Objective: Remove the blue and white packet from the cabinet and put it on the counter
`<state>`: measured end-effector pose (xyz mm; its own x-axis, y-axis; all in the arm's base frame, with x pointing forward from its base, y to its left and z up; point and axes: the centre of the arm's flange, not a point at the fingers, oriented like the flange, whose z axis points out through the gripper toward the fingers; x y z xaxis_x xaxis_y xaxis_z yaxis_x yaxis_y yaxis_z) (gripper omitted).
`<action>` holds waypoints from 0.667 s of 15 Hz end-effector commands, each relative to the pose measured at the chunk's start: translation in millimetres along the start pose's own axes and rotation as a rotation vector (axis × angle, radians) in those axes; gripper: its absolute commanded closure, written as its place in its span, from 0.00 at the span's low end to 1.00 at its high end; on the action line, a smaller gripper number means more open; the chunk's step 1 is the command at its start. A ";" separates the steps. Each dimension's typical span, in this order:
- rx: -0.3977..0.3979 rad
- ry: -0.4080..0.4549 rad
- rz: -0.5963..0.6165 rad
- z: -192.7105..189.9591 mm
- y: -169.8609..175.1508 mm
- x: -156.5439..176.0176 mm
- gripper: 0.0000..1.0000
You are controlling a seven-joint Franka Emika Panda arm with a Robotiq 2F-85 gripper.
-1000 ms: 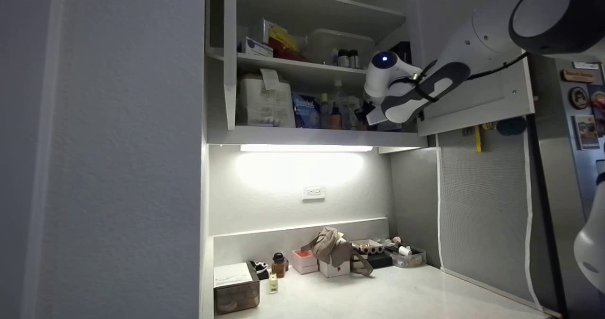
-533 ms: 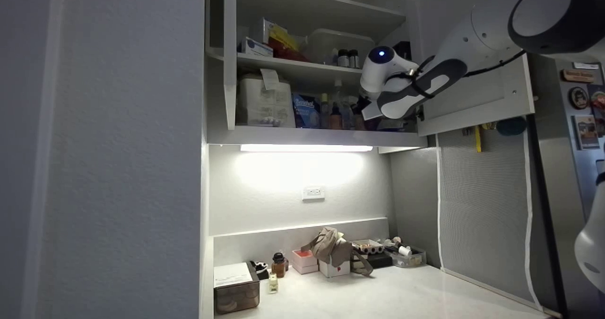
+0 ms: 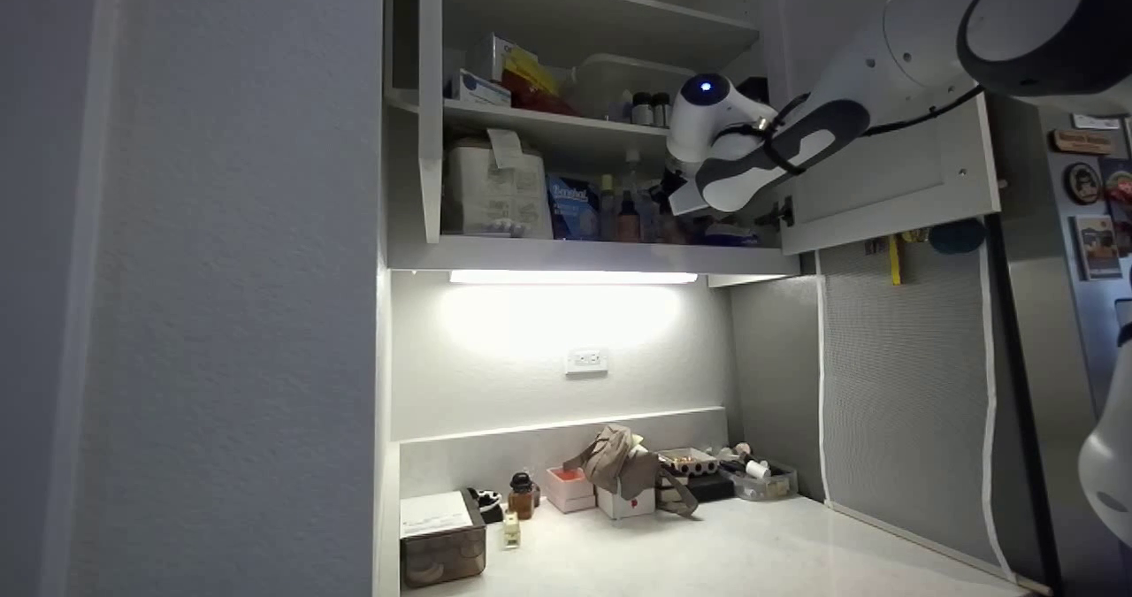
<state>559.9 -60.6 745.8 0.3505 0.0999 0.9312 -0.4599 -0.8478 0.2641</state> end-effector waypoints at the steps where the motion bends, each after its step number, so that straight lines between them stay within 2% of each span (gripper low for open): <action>1: -0.043 -0.035 0.009 -12.8 4.4 12.1 1.00; 10: -0.140 -0.042 0.043 -40.6 36.8 24.1 1.00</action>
<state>532.4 -69.4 773.5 0.3679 0.0443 0.9288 -0.5581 -0.7885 0.2586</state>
